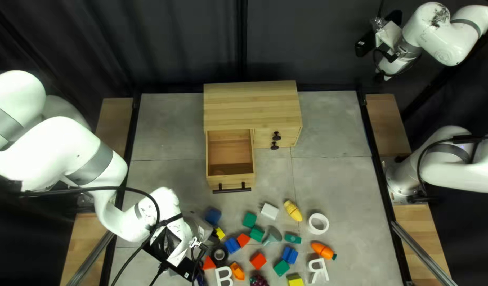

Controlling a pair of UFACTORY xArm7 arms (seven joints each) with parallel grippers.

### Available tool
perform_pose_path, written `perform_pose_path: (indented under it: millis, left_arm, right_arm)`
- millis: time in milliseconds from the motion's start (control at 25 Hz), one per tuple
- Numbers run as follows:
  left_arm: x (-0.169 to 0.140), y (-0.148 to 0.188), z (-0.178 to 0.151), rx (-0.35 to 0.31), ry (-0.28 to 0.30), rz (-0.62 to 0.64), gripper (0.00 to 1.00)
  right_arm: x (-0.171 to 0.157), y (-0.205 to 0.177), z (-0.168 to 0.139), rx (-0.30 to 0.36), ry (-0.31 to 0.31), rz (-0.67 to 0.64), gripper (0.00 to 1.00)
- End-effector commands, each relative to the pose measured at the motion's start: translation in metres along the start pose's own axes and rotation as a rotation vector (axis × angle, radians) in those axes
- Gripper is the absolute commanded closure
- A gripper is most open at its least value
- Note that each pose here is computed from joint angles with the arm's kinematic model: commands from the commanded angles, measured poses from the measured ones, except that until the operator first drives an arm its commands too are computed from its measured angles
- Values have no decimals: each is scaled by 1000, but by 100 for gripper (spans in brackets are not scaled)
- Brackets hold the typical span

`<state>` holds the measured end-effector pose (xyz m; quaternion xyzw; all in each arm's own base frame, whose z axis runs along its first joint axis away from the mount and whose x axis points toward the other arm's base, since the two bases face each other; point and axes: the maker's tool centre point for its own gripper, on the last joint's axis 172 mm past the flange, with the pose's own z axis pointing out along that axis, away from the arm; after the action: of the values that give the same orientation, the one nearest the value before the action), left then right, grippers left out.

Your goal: Open drawers and place objects into drawer and close

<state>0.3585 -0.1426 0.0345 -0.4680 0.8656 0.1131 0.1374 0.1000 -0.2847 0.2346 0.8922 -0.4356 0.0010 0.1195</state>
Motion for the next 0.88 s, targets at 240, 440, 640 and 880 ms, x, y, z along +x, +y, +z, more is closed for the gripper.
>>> perform_pose_path:
  millis: [240,440,640,880]
  left_arm:
    - [1,2,1,10,-3,-6,59]
    - [-1,4,-2,11,-6,-13,33]
    - [-3,6,-5,8,-10,-18,23]
    - [-3,5,-6,7,-12,-19,8]
  right_arm:
    - [0,0,0,0,0,0,0]
    - [0,0,0,0,0,0,0]
    - [0,0,0,0,0,0,0]
    - [0,0,0,0,0,0,0]
